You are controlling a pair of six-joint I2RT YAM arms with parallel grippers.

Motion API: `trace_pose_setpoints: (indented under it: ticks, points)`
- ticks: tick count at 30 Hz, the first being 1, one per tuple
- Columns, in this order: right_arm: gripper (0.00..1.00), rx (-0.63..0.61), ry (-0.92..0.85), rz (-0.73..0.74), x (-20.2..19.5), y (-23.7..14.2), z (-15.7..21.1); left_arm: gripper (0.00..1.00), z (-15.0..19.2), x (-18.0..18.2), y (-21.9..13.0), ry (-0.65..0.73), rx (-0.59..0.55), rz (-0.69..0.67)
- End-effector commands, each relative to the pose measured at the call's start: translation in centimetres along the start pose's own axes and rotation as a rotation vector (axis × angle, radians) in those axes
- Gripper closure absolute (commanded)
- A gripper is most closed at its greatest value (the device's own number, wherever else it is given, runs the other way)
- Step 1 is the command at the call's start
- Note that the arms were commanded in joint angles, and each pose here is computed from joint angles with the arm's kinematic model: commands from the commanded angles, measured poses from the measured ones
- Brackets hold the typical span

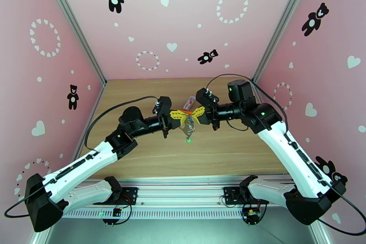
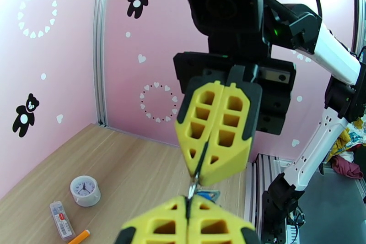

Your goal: Remove the keys from the keyring

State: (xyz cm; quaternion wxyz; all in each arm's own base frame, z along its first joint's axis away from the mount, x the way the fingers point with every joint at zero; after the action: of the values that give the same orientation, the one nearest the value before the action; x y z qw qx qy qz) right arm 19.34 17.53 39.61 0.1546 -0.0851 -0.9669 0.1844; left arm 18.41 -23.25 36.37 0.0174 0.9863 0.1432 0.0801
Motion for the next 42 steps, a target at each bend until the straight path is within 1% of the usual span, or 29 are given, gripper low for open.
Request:
trace_pose_setpoints:
  ticks: [1, 9, 17, 23, 29, 32, 33, 35, 36, 42]
  points:
    - [1.00, 0.063, 0.055, -0.019, 0.0, 0.3, 1.3, 1.00, -2.9, 0.4, -0.9, 0.049, -0.139, -0.066]
    - [1.00, 0.094, 0.080, -0.038, -0.4, 0.9, 1.9, 1.00, -3.0, 0.8, -0.8, 0.042, -0.159, -0.109]
    - [1.00, 0.055, 0.009, 0.052, 0.0, -0.3, 0.6, 1.00, -1.7, 0.7, -0.4, 0.030, -0.079, -0.086]
    - [1.00, 0.053, -0.020, 0.093, 0.3, -1.0, -0.2, 1.00, -1.3, 0.5, -0.8, 0.031, -0.064, -0.092]
    - [1.00, 0.044, -0.026, 0.059, 0.8, -1.1, -0.7, 1.00, -0.8, 0.6, -0.6, 0.022, -0.033, -0.085]
    - [1.00, 0.057, -0.030, 0.055, 0.8, -1.0, -0.8, 0.95, -0.5, 0.5, -0.4, 0.014, -0.015, -0.067]
    - [1.00, 0.057, -0.030, 0.054, 0.8, -1.0, -0.8, 0.92, -0.4, 0.5, -0.4, 0.011, -0.007, -0.064]
    - [1.00, 0.056, -0.035, 0.052, 0.9, -1.0, -0.9, 0.81, -0.2, 0.4, -0.3, 0.008, 0.011, -0.057]
    - [1.00, 0.057, -0.037, 0.053, 0.9, -1.0, -0.9, 0.78, -0.2, 0.4, -0.4, 0.011, 0.018, -0.050]
    - [1.00, 0.083, -0.038, 0.046, 1.0, -1.0, -0.8, 0.69, -0.5, 0.0, -0.5, 0.038, 0.080, -0.004]
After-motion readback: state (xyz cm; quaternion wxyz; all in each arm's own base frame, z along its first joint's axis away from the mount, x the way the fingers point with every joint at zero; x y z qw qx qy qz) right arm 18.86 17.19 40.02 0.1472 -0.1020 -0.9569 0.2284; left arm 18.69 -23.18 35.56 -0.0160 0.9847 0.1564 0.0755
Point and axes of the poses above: each hand's point on the last joint's axis, 136 mm out from that joint toward the fingers, its own y axis out along the fingers, its own x axis along the line the jaws close on, z = x × y, the point moved 9 cm from there along -y, back along the fingers, and after that the axes turned 14 degrees about y, right-handed, at the moved point
